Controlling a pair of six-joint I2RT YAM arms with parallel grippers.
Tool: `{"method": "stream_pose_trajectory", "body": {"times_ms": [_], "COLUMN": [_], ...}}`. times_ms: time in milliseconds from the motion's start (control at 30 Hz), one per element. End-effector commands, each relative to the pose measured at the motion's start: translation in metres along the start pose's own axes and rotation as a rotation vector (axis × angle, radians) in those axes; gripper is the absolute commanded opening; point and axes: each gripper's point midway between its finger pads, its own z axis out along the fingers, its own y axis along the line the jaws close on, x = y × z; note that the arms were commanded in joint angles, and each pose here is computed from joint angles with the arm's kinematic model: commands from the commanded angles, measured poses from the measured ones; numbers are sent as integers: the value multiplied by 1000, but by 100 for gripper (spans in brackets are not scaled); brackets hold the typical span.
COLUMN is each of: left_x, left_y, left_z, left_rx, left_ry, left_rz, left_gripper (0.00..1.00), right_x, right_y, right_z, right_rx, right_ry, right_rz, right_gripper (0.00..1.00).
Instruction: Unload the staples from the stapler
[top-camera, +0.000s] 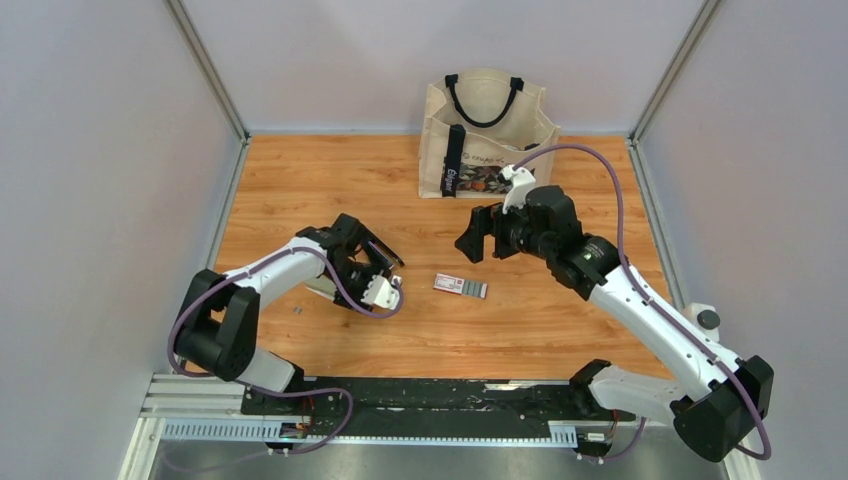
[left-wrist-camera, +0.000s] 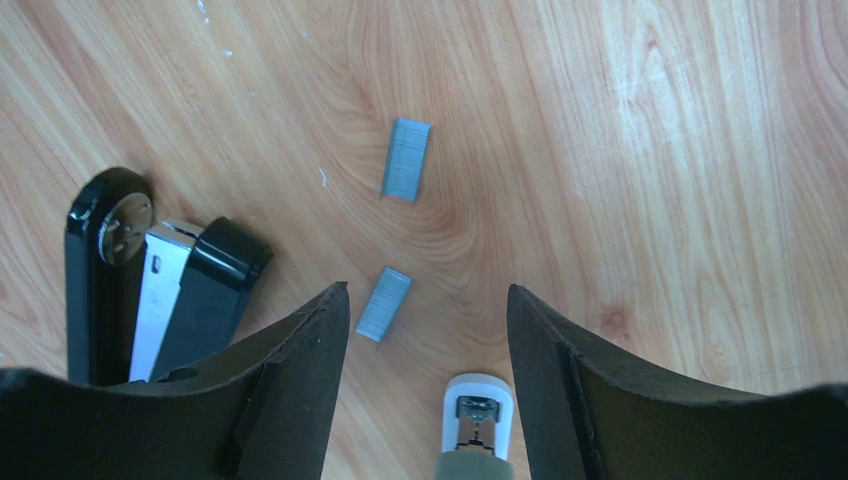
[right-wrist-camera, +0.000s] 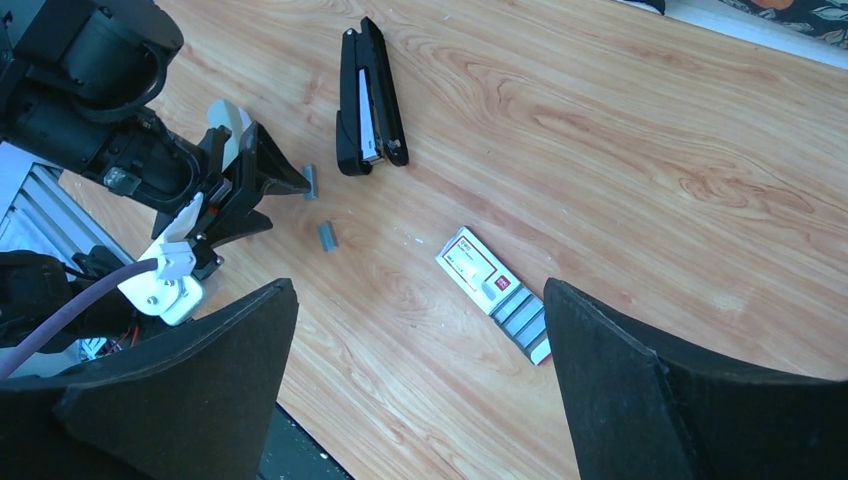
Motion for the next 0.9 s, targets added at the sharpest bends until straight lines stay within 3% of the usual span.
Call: {"method": "stream_pose_trajectory", "body": {"times_ms": [0, 633, 867], "left_x": [-12, 12, 23], "left_y": [12, 19, 22], "left_z": [-3, 11, 18], "left_rx": [16, 142, 189], "left_ry": [-31, 89, 130], "left_rz": [105, 268, 307], "left_gripper": [68, 63, 53], "right_x": [-8, -9, -5], "right_y": [7, 9, 8], "right_z": [-8, -13, -13], "right_rx": [-37, -52, -46], "right_ry": [-36, -27, -19], "right_rz": [9, 2, 7], "right_gripper": [96, 92, 90]}}
